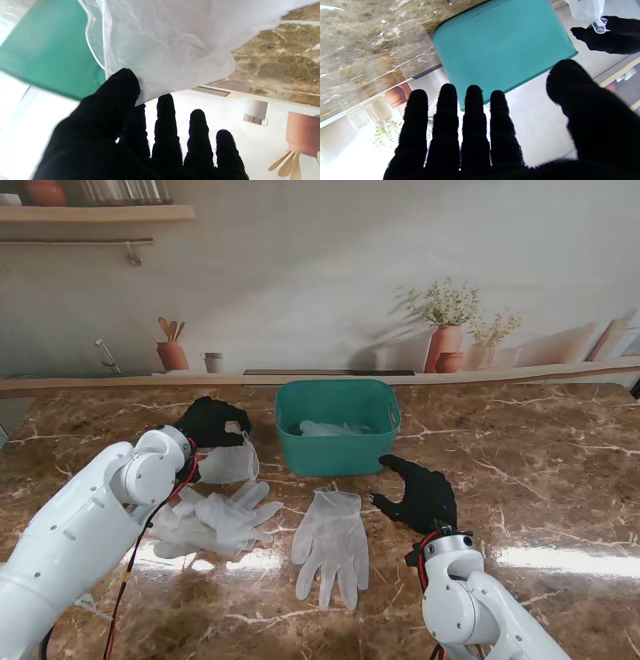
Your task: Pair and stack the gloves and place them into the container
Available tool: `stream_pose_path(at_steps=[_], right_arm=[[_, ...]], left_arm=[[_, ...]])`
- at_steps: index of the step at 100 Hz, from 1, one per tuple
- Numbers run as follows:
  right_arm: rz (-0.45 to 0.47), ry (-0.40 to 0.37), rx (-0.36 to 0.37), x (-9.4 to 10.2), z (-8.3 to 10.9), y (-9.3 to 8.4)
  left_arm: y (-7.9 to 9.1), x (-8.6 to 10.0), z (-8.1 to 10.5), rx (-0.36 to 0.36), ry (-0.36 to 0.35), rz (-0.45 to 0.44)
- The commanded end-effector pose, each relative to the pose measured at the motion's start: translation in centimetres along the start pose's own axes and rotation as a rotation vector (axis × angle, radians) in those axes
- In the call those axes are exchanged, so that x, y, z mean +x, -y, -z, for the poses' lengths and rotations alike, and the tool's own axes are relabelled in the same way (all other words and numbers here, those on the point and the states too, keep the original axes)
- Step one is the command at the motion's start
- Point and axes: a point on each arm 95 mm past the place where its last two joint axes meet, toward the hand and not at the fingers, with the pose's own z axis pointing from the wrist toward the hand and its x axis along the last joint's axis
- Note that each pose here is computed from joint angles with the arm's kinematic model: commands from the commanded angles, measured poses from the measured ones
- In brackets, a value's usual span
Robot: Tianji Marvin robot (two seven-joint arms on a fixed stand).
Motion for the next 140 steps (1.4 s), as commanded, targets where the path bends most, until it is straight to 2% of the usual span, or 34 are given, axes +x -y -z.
stream_pose_path(at_steps=[1,9,27,38,75,90,107,119,131,140], right_arm=[[-0.009,-0.02,0.011,0.8,0.5,0.1],[-0.009,-0.039,0.002,1.4,0.6,-0.3],[-0.02,-0.098,0.017,2.9,1.4,-0.9],[-0.02,-0.129,0.023,3.8,2.2,-1.1],[-0.112,-0.237,0.079,7.3,4.7,-0.7],[-0.114,-0.253,0.05,8.2,4.9,-0.4],[-0.12,-0.247,0.001,8.8,4.5,-0.6],[-0.097,-0.25,-0.098,9.0,4.3,-1.0],[-0.107,-0.251,-0.188,9.1,4.3,-1.6],[-0.13,-0.259,-0.218,9.2,4.4,-2.1]], left_arm=[[0.1,-0.1,1.5,0.011,-0.015,0.002],[0.9,0.8,3.2,0.054,-0.046,0.04],[2.1,3.8,6.6,0.101,-0.121,0.144],[2.5,5.7,8.2,0.111,-0.164,0.148],[1.6,11.6,10.8,0.135,-0.266,0.313],[1.2,13.3,11.6,0.134,-0.308,0.387],[1.0,14.3,12.4,0.117,-0.35,0.437],[0.9,14.4,13.0,0.104,-0.363,0.44],[0.6,14.5,13.7,0.074,-0.376,0.479],[0.4,14.4,14.0,0.064,-0.378,0.472]])
